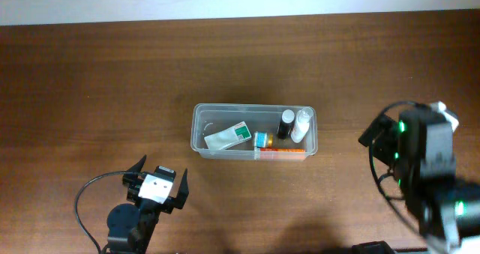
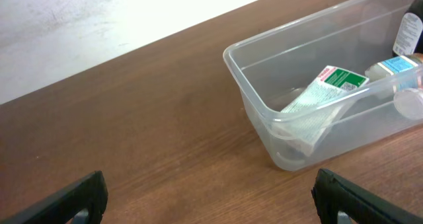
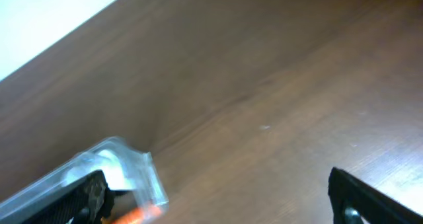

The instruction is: Pack container

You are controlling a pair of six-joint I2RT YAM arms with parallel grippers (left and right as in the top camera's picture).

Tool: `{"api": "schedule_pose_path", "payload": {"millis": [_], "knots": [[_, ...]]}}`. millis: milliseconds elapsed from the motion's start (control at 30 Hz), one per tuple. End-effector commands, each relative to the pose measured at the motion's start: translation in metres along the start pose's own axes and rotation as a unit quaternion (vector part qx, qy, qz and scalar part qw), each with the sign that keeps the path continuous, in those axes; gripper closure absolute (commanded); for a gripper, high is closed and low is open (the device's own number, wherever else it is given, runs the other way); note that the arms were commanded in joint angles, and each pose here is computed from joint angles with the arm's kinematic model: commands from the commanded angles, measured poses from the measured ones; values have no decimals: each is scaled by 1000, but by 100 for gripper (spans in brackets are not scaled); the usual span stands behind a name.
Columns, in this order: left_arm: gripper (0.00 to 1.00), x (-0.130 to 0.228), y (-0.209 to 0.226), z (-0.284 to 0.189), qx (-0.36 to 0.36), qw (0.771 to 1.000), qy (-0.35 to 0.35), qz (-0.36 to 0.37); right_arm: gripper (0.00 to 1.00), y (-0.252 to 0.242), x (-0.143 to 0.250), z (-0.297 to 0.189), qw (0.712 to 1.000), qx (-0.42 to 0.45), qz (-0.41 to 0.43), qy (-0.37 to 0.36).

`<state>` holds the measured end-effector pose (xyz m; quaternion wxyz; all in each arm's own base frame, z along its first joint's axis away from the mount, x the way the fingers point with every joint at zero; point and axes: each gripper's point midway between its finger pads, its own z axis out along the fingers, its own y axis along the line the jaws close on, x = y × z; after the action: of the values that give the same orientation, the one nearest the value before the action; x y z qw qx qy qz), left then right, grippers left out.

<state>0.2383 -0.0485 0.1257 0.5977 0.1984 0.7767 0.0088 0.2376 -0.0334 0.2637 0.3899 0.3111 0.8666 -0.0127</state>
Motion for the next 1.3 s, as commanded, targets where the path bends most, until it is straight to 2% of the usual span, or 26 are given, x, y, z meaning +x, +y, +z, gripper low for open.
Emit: {"api": "schedule_pose_path", "payload": {"millis": [0, 167, 300, 700, 1000, 1267], "knots": [[0, 3, -2, 1, 4, 1000, -2, 5, 2, -29, 17, 6, 998, 8, 4, -70], [0, 3, -2, 1, 4, 1000, -2, 5, 2, -26, 48, 24, 989, -68, -73, -106], [0, 3, -2, 1, 4, 1000, -2, 5, 2, -22, 82, 39, 976, -132, -142, -96], [0, 3, -2, 1, 4, 1000, -2, 5, 2, -47, 119, 68, 976, -131, -123, -125], [0, 3, -2, 1, 4, 1000, -2, 5, 2, -57, 147, 96, 981, -113, -130, -84], [0, 3, -2, 1, 4, 1000, -2, 5, 2, -57, 148, 96, 982, -113, -130, -83]]}}
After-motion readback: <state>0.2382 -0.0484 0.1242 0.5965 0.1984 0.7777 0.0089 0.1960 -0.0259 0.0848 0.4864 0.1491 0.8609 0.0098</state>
